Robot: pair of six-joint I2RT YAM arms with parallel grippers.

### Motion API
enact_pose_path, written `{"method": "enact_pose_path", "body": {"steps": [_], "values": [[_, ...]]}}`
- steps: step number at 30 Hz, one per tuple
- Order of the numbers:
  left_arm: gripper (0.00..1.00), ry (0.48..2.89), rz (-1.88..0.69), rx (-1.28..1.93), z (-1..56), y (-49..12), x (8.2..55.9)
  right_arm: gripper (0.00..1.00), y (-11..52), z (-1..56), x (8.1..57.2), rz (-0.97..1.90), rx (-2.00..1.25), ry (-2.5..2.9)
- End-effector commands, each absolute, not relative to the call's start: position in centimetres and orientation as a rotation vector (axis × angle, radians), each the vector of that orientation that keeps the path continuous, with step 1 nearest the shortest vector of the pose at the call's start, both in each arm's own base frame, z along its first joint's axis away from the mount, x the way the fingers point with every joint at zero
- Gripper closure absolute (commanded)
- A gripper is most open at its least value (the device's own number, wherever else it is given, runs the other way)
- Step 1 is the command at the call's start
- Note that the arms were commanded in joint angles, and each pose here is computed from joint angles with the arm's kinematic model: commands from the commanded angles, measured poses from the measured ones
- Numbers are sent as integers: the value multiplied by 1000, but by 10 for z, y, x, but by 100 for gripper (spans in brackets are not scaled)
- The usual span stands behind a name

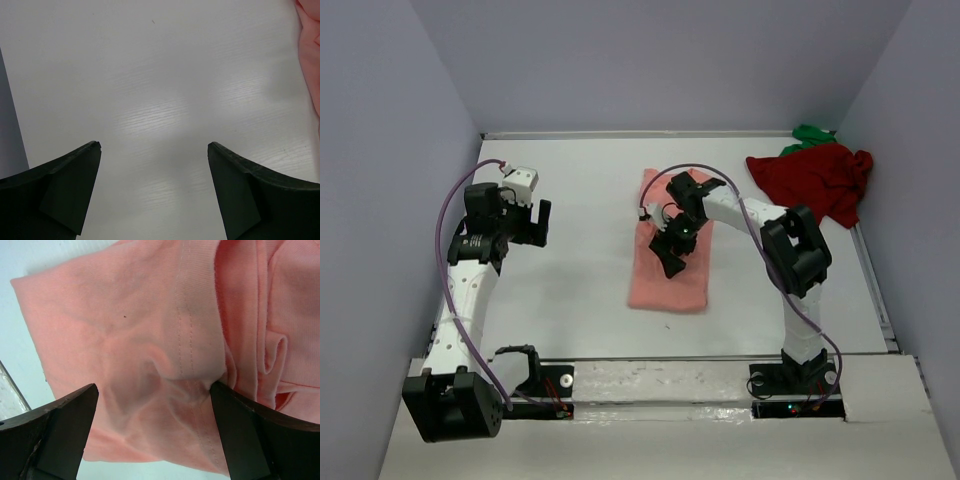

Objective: Fold and stack the t-shirts
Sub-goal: Fold the tshirt

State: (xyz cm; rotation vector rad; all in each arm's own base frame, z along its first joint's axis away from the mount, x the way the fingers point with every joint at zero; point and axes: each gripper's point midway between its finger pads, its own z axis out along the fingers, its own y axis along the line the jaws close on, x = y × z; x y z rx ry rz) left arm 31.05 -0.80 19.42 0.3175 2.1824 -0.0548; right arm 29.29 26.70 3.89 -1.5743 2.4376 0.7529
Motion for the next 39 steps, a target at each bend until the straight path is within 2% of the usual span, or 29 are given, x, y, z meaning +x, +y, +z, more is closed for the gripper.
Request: {"method": "enact_pose_path", "body": {"steps": [1, 5, 9, 12, 13, 15, 17, 18, 19, 20, 22, 23, 28, 33, 39], "values": [[2, 2136, -69, 332, 203, -11, 310, 0, 227, 7, 253, 644, -1651, 2683], [2, 2123, -94, 348, 208, -15, 312, 0, 242, 32, 264, 696, -1641, 2579], [2, 2101, -171, 424, 218, -29, 318, 0, 268, 101, 289, 715, -1599, 2301], [2, 2109, -252, 525, 221, -46, 324, 0, 273, 143, 328, 530, -1456, 2166], [3, 2119, -277, 558, 223, -53, 329, 0, 266, 150, 352, 385, -1362, 2165], [4, 2127, -292, 629, 225, -63, 332, 0, 253, 159, 369, 271, -1286, 2174], [7, 2133, -316, 754, 225, -85, 333, 0, 238, 164, 378, 204, -1228, 2180], [14, 2163, -336, 811, 216, -93, 331, 0, 224, 163, 378, 173, -1192, 2200], [14, 2140, -342, 836, 223, -101, 331, 0, 218, 153, 375, 173, -1180, 2237], [20, 2170, -374, 894, 212, -110, 325, 0, 214, 157, 367, 182, -1171, 2234], [26, 2186, -424, 999, 206, -128, 315, 0, 201, 148, 351, 154, -1170, 2285], [26, 2201, -473, 1074, 196, -145, 306, 0, 188, 131, 330, 148, -1198, 2361], [26, 2287, -615, 1278, 167, -161, 265, 1, 141, 130, 275, 86, -1144, 2476], [30, 2329, -776, 1340, 156, -167, 236, 8, 118, 135, 247, 146, -1028, 2530], [31, 2342, -874, 1441, 121, -185, 199, 24, 130, 133, 235, 369, -955, 2580]]}}
